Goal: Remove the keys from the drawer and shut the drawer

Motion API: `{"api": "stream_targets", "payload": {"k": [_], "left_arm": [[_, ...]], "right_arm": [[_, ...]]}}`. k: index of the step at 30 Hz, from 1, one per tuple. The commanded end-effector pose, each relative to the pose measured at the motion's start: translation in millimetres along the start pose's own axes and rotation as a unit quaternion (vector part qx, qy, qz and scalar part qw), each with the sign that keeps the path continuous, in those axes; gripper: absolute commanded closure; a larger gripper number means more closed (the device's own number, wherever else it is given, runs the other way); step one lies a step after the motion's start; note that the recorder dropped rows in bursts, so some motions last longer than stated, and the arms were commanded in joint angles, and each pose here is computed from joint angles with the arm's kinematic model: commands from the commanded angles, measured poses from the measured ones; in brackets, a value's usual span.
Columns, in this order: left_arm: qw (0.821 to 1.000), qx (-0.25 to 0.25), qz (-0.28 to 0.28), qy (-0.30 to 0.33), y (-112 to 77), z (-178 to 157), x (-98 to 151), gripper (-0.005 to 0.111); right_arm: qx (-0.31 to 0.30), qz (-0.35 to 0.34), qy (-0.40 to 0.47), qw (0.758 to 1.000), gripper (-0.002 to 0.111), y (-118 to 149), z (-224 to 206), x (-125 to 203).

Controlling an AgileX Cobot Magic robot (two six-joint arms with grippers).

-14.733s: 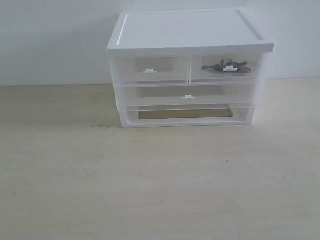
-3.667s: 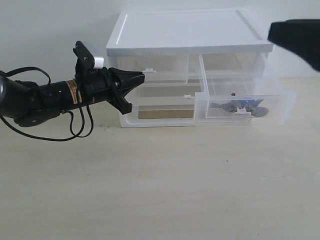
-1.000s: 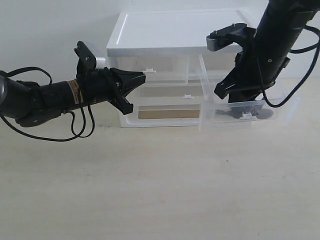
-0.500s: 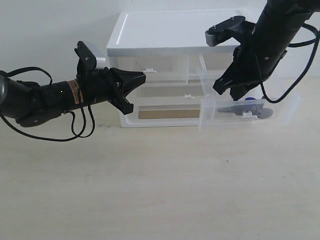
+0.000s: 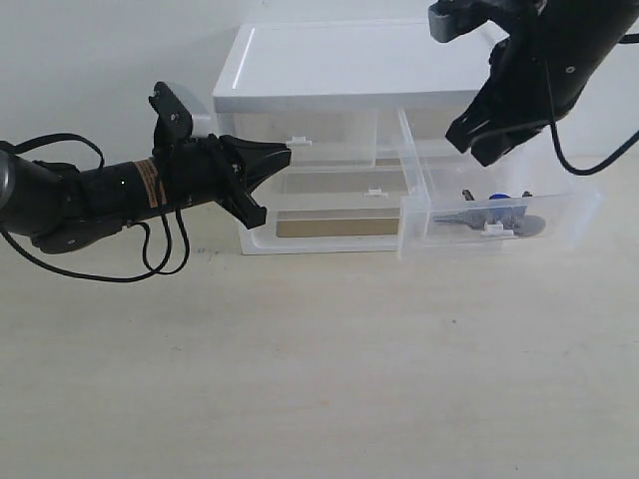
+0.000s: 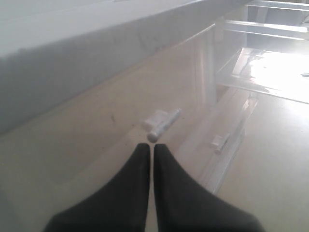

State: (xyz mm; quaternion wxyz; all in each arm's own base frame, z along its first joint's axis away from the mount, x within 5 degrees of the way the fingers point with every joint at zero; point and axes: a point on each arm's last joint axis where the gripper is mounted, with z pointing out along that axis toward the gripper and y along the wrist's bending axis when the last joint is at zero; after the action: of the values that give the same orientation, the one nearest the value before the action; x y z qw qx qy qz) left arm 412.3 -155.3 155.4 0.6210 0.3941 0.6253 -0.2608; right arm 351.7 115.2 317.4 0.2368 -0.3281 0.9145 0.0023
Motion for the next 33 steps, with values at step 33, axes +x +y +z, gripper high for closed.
{"api": "stream_targets", "payload": {"k": [33], "left_arm": [[0.993, -0.103, -0.053, -0.013, 25.5, -2, -5, 0.102]], "right_arm": [[-0.032, -0.032, 0.099, 0.994, 0.108, 1, 52, 10]]}}
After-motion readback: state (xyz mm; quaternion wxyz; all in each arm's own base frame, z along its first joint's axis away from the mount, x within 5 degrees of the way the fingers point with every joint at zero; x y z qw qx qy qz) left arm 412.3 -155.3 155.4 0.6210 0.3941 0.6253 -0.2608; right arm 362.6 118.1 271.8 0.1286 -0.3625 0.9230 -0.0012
